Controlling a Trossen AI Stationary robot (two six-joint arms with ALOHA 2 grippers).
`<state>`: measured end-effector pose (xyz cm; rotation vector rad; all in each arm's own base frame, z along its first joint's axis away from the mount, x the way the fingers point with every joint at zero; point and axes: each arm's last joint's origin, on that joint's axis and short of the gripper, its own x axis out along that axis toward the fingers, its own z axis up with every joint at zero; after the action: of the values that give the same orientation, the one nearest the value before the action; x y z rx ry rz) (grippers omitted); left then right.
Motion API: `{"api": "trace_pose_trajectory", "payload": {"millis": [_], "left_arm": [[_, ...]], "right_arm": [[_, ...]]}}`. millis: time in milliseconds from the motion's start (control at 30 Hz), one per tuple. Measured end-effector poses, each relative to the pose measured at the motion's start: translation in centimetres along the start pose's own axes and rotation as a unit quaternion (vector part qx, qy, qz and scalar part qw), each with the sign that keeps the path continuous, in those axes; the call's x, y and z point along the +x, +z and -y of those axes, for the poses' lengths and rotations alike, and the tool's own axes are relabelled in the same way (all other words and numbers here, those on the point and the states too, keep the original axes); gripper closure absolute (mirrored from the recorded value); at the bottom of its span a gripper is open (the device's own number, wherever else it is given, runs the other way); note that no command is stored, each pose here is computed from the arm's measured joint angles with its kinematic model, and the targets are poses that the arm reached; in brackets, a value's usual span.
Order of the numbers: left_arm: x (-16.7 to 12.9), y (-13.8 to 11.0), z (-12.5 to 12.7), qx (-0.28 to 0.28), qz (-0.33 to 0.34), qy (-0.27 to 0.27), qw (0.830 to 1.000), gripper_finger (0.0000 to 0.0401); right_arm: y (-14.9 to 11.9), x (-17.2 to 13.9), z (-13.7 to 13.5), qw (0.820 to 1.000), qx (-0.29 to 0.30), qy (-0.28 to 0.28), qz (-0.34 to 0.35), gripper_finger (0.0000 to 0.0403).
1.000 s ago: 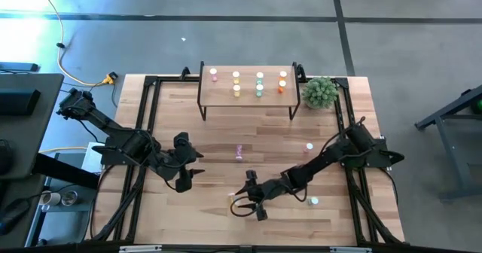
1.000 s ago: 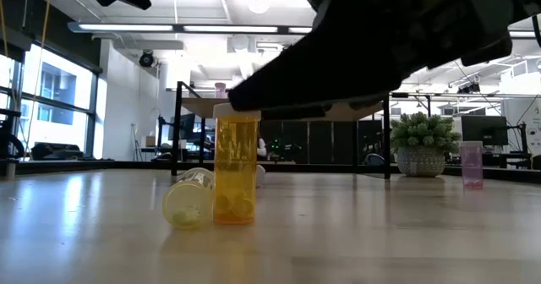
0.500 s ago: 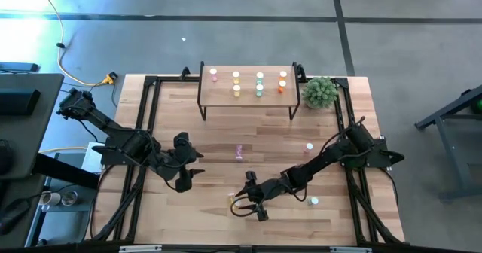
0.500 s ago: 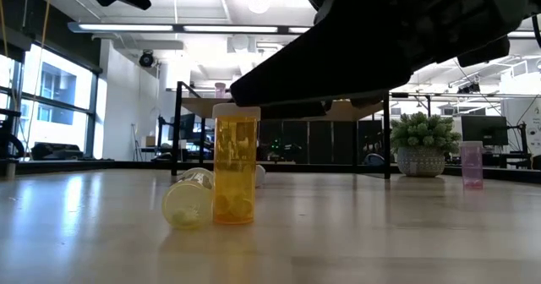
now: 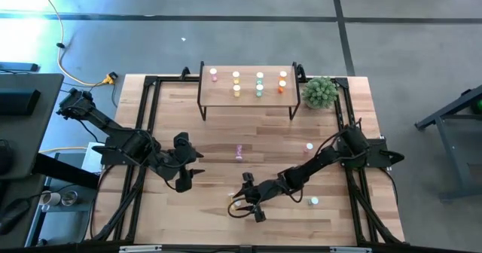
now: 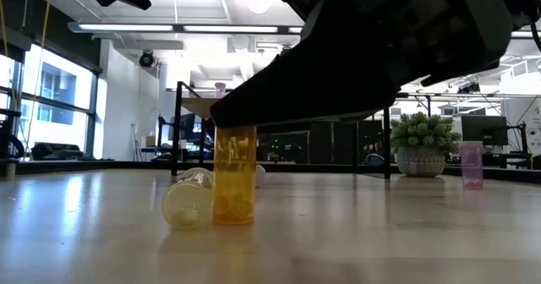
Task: Pick and place medicine bottles onto shelf by color
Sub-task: Put the orange pill bottle aligned with the other orange pill bottles on the shelf
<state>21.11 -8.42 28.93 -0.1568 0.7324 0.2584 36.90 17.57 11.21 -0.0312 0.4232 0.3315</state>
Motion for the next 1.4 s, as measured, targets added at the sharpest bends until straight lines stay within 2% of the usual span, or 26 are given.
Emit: {"api": "trace_pose_trajectory", "payload": {"millis": [133, 467, 667, 800, 933, 1100, 1300, 1400], "left_arm": [[0.0, 0.0, 0.0, 0.0, 0.0, 0.0, 1.0, 0.0172], [0.0, 0.0, 0.0, 0.0, 0.0, 0.0, 1.0, 0.0172], [0.0, 0.0, 0.0, 0.0, 0.0, 0.0, 1.0, 0.0172], [0.0, 0.0, 0.0, 0.0, 0.0, 0.0, 1.0, 0.0172], [0.0, 0.0, 0.0, 0.004, 0.0, 0.0, 1.0, 0.0172], [0.0, 0.0, 0.0, 0.035, 0.004, 0.007, 0.999, 0.0172], [0.0, 0.1, -0.2, 0.071, 0.018, 0.034, 0.997, 0.0172], [0.0, 0.2, -0.2, 0.083, 0.024, 0.046, 0.995, 0.0172]], "right_arm": [[-0.1, 0.0, 0.0, 1.0, 0.001, -0.001, -0.007, 0.0213], [-0.2, 0.0, 0.0, 1.0, 0.006, -0.001, -0.01, 0.0294], [-0.1, -0.1, 0.0, 1.0, 0.014, -0.006, -0.009, 0.0303], [1.0, -0.7, 0.1, 1.0, 0.023, -0.019, 0.0, 0.03], [2.4, -1.7, 0.3, 0.998, 0.025, -0.051, 0.006, 0.03], [4.6, -3.5, 0.6, 0.994, 0.014, -0.106, 0.026, 0.03], [7.9, -6.6, 1.3, 0.977, -0.032, -0.203, 0.05, 0.03], [9.7, -8.6, 2.1, 0.971, -0.042, -0.227, 0.057, 0.03]]}}
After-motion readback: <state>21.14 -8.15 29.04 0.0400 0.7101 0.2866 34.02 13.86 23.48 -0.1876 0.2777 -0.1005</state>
